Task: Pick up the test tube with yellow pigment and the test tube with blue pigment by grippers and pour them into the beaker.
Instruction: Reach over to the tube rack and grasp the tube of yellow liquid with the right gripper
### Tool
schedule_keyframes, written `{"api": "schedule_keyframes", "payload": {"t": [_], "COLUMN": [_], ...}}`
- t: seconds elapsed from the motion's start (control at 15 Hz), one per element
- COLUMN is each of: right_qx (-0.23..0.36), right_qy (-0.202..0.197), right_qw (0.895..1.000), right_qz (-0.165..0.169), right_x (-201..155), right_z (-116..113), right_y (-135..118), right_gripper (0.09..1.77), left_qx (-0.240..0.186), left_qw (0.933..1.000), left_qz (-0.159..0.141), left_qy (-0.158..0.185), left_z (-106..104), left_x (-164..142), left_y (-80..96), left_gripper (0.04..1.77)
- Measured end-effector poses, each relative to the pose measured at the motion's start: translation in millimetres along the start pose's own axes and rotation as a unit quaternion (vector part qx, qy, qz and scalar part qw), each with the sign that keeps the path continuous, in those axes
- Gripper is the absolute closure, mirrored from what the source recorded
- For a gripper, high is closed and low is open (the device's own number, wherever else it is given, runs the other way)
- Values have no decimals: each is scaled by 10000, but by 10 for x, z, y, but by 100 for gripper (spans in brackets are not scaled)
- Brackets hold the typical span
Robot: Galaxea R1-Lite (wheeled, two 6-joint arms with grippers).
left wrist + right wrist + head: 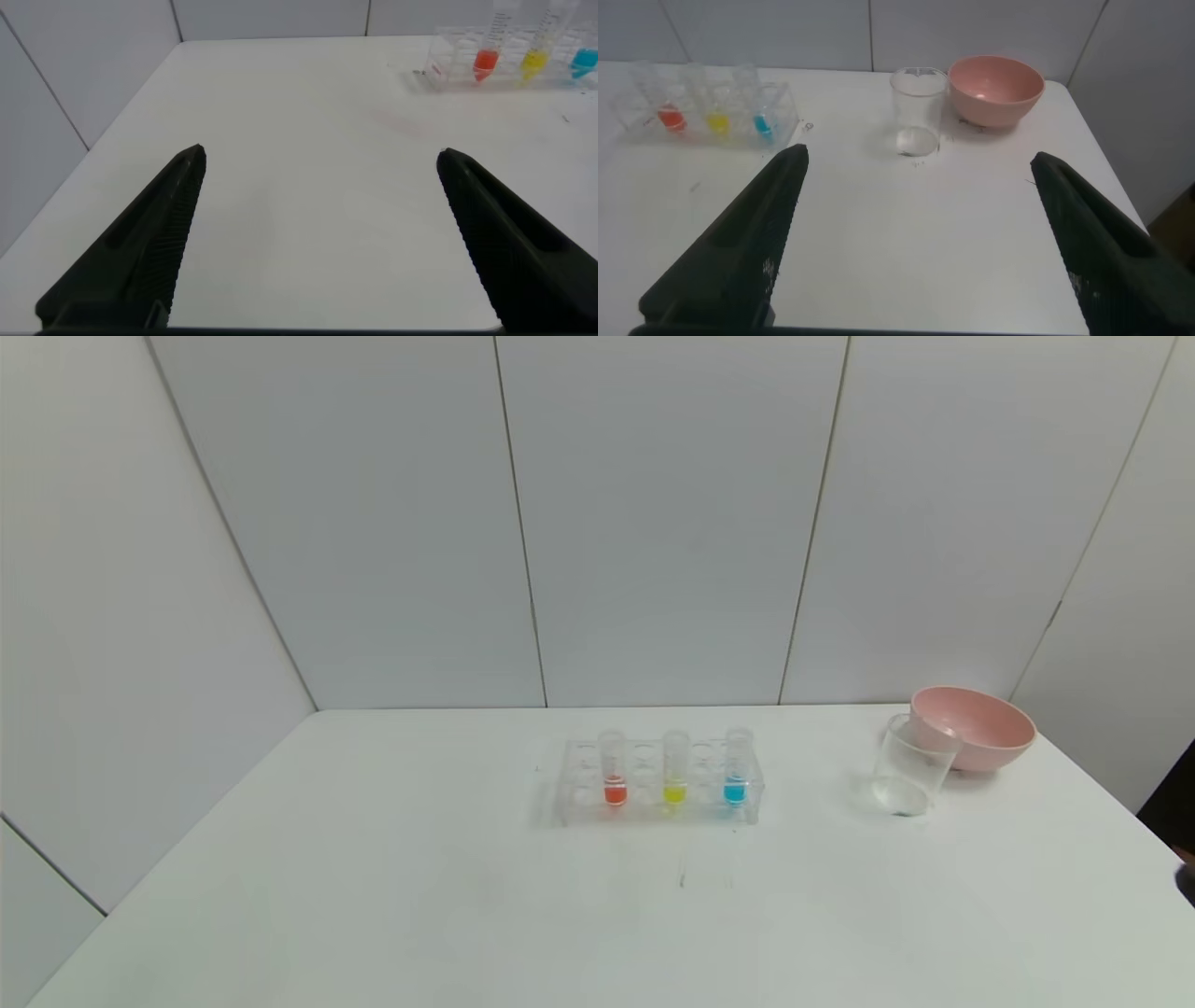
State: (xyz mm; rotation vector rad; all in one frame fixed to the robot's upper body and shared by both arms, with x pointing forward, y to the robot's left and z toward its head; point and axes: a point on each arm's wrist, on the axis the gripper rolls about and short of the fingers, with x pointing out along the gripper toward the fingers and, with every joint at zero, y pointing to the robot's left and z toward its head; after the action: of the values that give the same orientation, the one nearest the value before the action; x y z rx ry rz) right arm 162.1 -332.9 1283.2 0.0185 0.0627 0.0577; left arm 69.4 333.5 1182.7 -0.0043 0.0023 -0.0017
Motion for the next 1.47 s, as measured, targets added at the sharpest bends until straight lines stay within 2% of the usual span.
{"api": "schedule_keyframes", "payload": {"t": [0.27, 0.4, 0.67, 0.87, 1.27, 1.47], "right_qx": [-4, -113, -181, -268, 5, 51], "right_qy": [275, 438, 581, 613, 707, 791], "right_qw": [9995, 9989, 9979, 9977, 9975, 9966], "right_qz": [135, 145, 205, 74, 71, 235], "right_x": [588, 802, 1019, 1136, 1519, 1706], "right_z": [4, -40, -77, -146, -357, -518], "right_y": [183, 432, 1177, 1641, 2294, 2551], "right_gripper": [15, 15, 15, 15, 15, 15], "left_qx": [2, 2, 0, 2, 0, 2], "left_qw": [10000, 10000, 10000, 10000, 10000, 10000], "left_qz": [-2, 0, 0, 2, 0, 0], "left_qy": [0, 0, 0, 2, 0, 0], "left_z": [0, 0, 0, 0, 0, 0], "left_x": [0, 0, 0, 0, 0, 0], "left_y": [0, 0, 0, 0, 0, 0], "left_gripper": [5, 5, 5, 5, 5, 5]}}
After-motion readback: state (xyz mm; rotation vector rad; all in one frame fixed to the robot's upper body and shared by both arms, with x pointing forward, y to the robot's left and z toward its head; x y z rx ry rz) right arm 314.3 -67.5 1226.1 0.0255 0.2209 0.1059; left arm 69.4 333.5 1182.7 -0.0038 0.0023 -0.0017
